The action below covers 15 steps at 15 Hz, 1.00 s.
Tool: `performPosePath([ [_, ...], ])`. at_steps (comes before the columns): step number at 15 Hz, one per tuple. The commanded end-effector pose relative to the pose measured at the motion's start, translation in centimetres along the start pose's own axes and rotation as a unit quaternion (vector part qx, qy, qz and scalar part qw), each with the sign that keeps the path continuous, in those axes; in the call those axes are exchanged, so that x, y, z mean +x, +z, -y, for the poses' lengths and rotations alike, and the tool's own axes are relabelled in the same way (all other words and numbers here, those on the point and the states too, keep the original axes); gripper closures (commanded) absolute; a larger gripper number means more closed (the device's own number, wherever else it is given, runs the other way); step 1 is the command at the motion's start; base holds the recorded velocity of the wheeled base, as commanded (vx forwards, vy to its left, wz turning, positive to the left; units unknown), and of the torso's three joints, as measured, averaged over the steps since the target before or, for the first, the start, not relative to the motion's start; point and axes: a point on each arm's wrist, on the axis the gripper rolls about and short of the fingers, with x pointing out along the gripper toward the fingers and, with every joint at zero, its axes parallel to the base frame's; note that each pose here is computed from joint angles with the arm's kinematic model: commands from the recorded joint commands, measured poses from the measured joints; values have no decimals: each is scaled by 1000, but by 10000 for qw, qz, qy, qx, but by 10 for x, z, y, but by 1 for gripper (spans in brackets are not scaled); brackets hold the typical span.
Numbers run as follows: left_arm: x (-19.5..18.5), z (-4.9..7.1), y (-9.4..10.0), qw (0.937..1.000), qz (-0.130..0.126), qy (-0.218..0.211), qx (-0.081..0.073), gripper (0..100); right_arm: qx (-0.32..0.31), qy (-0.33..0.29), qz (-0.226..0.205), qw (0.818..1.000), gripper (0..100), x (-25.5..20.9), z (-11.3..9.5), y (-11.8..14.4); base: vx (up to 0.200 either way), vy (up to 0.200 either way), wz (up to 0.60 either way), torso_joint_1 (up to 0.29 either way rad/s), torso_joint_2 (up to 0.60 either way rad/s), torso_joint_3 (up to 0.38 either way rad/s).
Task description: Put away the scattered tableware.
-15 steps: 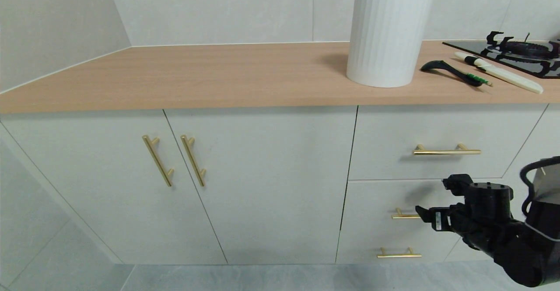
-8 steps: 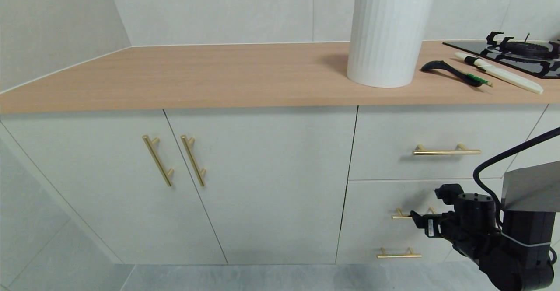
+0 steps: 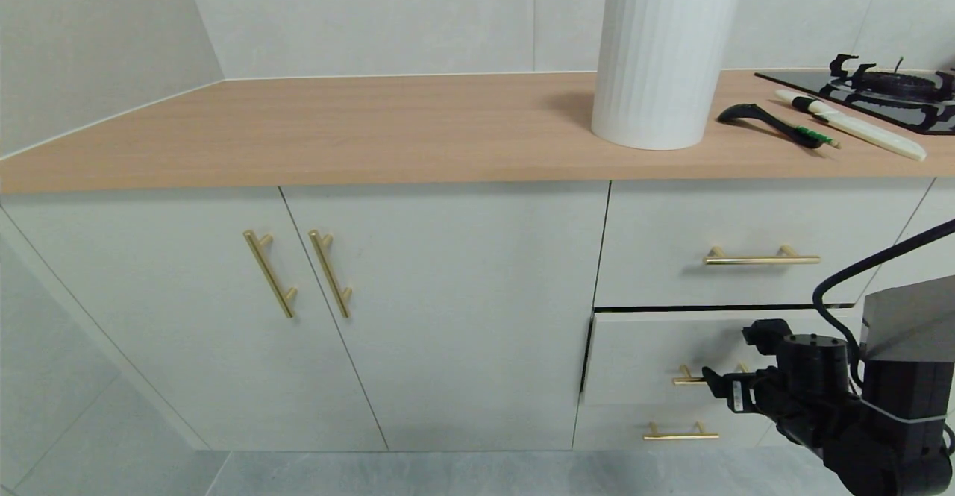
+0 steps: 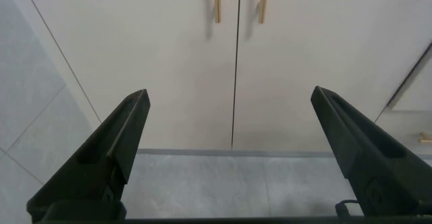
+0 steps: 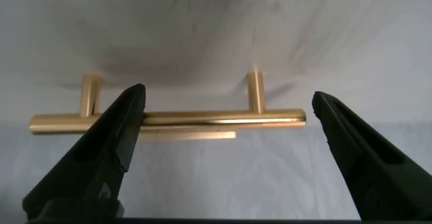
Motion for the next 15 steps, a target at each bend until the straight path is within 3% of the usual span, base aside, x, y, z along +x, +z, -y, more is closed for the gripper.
performPosePath([
  [1, 0, 0, 0, 10000, -1, 3, -1, 0, -54, 83, -10, 10000, 0, -37, 7, 25, 0, 0, 0, 0, 0, 0],
  [4, 0, 0, 0, 10000, -1, 3, -1, 0, -146, 522, -139, 9984, 0, -108, 14, 67, 0, 0, 0, 0, 0, 0],
  [5, 0, 0, 0, 10000, -1, 3, -1, 0, -164, 890, -247, 9956, 0, -161, 21, 96, 0, 0, 0, 0, 0, 0],
  [7, 0, 0, 0, 10000, -1, 3, -1, 0, -108, 1331, -50, 9910, 0, -212, 29, 118, 0, 0, 0, 0, 0, 0],
  [10, 0, 0, 0, 10000, -1, 3, -1, 0, -46, 1408, 201, 9898, 0, -217, 27, 123, 0, 0, 0, 0, 0, 0],
  [15, 0, 0, 0, 10000, -1, 3, -1, 0, 8, 1124, -41, 9936, 0, -153, 8, 98, 0, 0, 0, 0, 0, 0],
])
